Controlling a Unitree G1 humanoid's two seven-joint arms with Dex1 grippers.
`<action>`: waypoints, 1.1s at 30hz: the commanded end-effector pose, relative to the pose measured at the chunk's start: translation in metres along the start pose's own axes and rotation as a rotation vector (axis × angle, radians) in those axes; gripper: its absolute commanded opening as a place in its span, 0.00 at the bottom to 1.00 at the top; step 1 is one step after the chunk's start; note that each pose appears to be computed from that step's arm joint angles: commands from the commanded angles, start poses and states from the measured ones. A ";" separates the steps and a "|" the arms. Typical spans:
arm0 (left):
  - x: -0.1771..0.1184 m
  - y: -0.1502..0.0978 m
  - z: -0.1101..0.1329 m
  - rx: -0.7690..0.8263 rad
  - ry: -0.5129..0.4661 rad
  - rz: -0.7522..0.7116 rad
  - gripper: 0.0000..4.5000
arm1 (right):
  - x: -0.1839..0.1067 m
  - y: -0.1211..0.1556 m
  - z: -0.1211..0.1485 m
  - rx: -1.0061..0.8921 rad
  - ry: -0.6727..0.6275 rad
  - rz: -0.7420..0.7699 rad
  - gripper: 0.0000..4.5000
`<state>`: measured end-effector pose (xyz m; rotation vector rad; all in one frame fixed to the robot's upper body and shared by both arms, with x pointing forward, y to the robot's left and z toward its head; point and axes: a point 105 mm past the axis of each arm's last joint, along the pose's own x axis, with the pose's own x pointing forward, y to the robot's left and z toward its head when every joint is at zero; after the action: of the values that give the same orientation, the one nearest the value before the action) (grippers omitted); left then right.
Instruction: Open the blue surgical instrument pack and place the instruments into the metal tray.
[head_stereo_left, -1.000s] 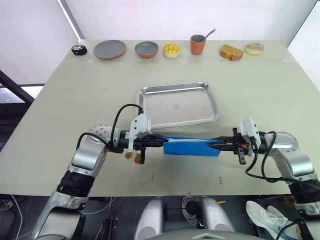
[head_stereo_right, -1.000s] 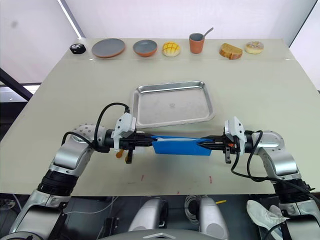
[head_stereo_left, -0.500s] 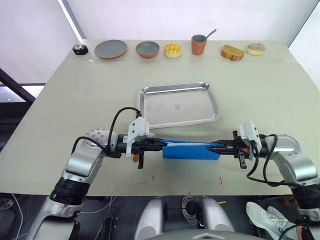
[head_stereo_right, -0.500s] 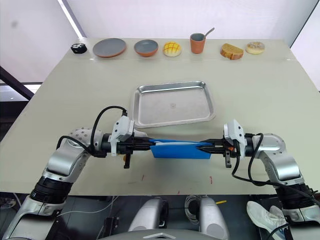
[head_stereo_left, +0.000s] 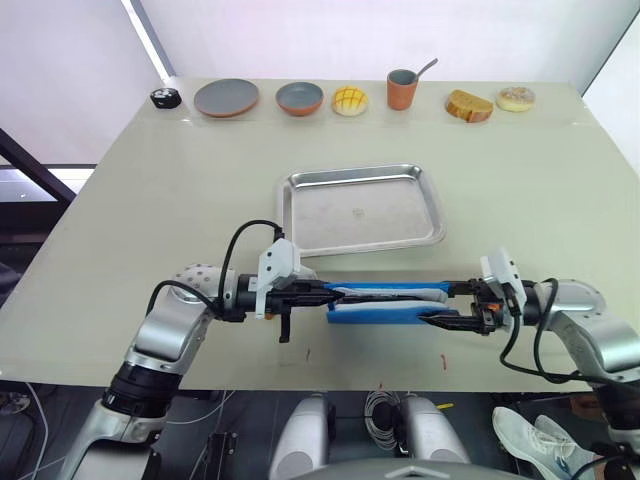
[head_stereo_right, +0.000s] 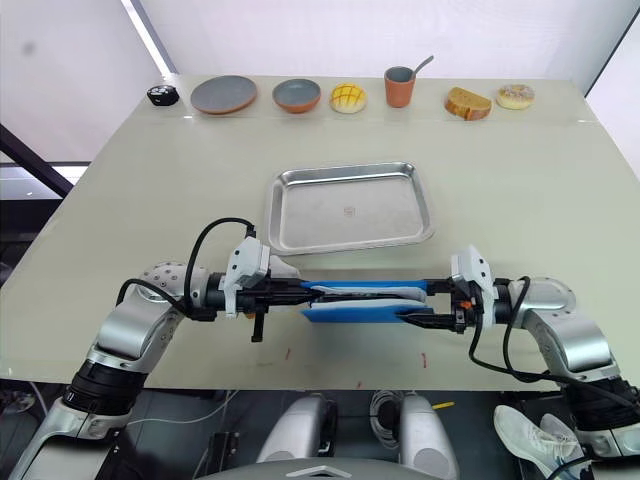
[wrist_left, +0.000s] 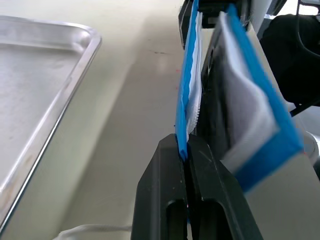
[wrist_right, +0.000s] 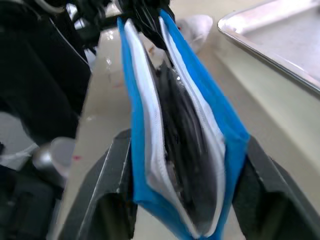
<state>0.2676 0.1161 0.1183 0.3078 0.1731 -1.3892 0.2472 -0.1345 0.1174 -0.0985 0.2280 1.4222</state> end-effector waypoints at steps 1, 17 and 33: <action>-0.003 0.005 0.007 0.038 -0.007 0.005 0.00 | -0.025 0.002 0.028 -0.007 -0.051 -0.041 0.46; 0.001 0.008 0.013 0.041 -0.008 -0.019 0.00 | -0.011 0.004 0.019 0.047 0.034 -0.030 0.00; 0.011 0.034 -0.012 -0.106 0.072 0.017 0.00 | 0.005 0.051 -0.005 0.069 0.148 0.173 0.00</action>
<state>0.3060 0.1150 0.1168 0.2778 0.2443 -1.3390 0.2032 -0.1270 0.1135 -0.0971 0.4281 1.5490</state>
